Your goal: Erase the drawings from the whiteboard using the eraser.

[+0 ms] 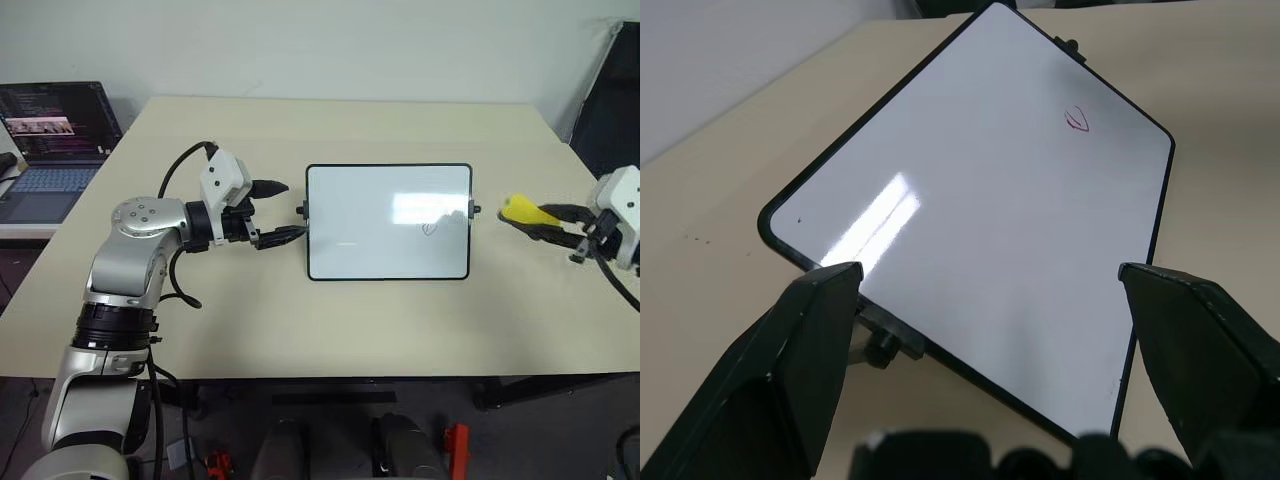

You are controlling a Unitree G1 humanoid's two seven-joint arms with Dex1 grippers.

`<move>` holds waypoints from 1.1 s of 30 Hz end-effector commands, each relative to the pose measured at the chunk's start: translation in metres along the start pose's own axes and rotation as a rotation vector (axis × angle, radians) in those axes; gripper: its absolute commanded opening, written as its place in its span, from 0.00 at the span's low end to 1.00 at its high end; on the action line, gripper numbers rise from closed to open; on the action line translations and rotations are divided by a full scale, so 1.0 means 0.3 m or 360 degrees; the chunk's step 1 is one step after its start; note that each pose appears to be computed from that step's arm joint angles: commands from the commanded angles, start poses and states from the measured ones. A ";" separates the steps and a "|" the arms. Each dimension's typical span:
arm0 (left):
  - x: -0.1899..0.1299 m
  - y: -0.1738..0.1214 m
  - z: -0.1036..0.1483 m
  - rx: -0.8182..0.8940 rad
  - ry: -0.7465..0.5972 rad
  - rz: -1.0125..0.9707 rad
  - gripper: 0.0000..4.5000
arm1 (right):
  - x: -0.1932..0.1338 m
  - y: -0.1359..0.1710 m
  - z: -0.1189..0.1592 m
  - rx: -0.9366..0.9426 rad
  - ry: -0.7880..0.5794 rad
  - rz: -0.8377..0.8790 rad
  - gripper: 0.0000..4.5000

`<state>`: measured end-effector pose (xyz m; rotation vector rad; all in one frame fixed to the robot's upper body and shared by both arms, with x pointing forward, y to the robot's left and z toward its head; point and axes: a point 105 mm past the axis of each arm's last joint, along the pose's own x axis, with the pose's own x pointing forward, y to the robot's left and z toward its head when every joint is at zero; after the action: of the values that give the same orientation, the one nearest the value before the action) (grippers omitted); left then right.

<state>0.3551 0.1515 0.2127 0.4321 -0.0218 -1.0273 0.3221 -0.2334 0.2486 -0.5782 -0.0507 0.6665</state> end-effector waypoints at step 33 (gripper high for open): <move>0.004 0.003 0.033 0.0053 -0.0056 0.0031 1.00 | 0.334 0.329 -0.369 -0.0055 0.0280 -0.0035 0.22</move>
<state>0.3563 0.1497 0.2070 0.4194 -0.0159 -1.0198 0.3545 -0.1470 0.0828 -0.6469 0.0901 0.7168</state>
